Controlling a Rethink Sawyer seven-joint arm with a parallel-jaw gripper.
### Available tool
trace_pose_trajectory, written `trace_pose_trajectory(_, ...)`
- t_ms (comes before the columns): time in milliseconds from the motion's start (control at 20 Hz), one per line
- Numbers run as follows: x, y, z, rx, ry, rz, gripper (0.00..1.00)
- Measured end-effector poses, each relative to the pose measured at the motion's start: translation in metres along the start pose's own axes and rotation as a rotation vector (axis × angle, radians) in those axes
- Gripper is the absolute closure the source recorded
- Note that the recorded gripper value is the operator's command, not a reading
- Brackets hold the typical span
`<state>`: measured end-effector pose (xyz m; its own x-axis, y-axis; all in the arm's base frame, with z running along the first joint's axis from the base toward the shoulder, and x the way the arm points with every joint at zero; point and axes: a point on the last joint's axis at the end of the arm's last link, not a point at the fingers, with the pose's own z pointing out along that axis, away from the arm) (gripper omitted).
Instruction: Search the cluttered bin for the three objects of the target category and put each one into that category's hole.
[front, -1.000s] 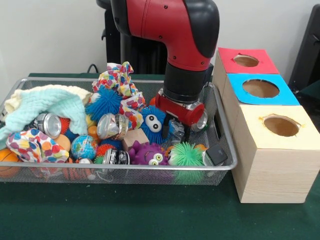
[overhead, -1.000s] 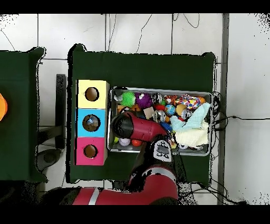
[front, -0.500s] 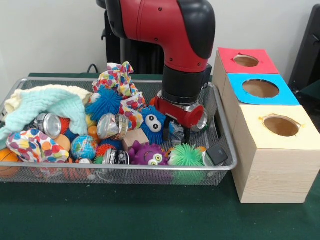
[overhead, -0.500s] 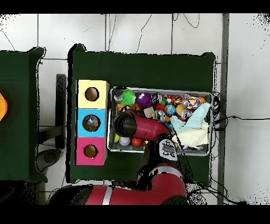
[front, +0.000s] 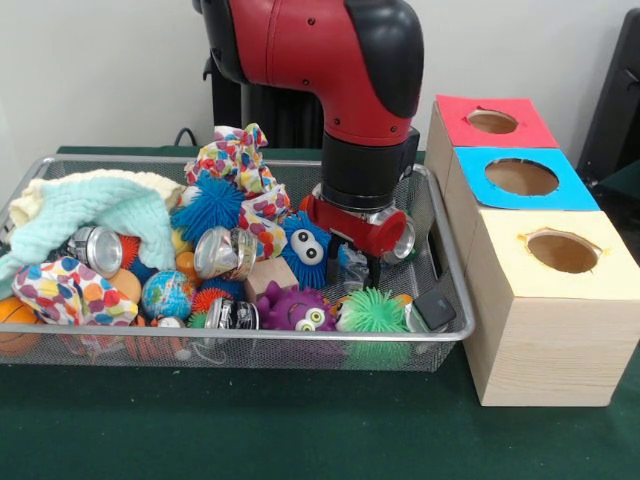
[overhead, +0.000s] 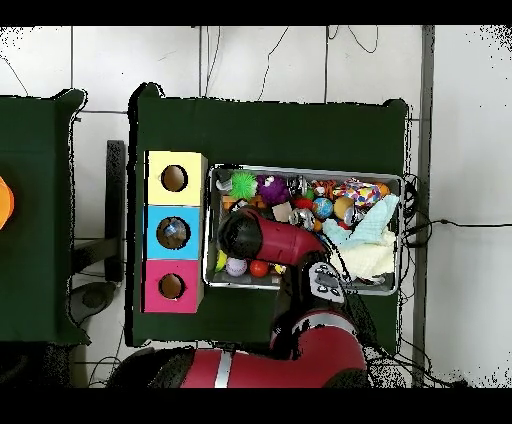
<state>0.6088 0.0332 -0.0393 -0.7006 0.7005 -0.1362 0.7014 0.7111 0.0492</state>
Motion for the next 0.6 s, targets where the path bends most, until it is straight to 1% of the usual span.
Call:
trace_pose_trajectory(150, -0.0001, -0.0003, -0.0001, -0.003, 0.003, -0.005, 0.0)
trace_pose_trajectory(600, -0.0014, -0.0029, 0.0006, -0.028, 0.031, -0.03, 0.0)
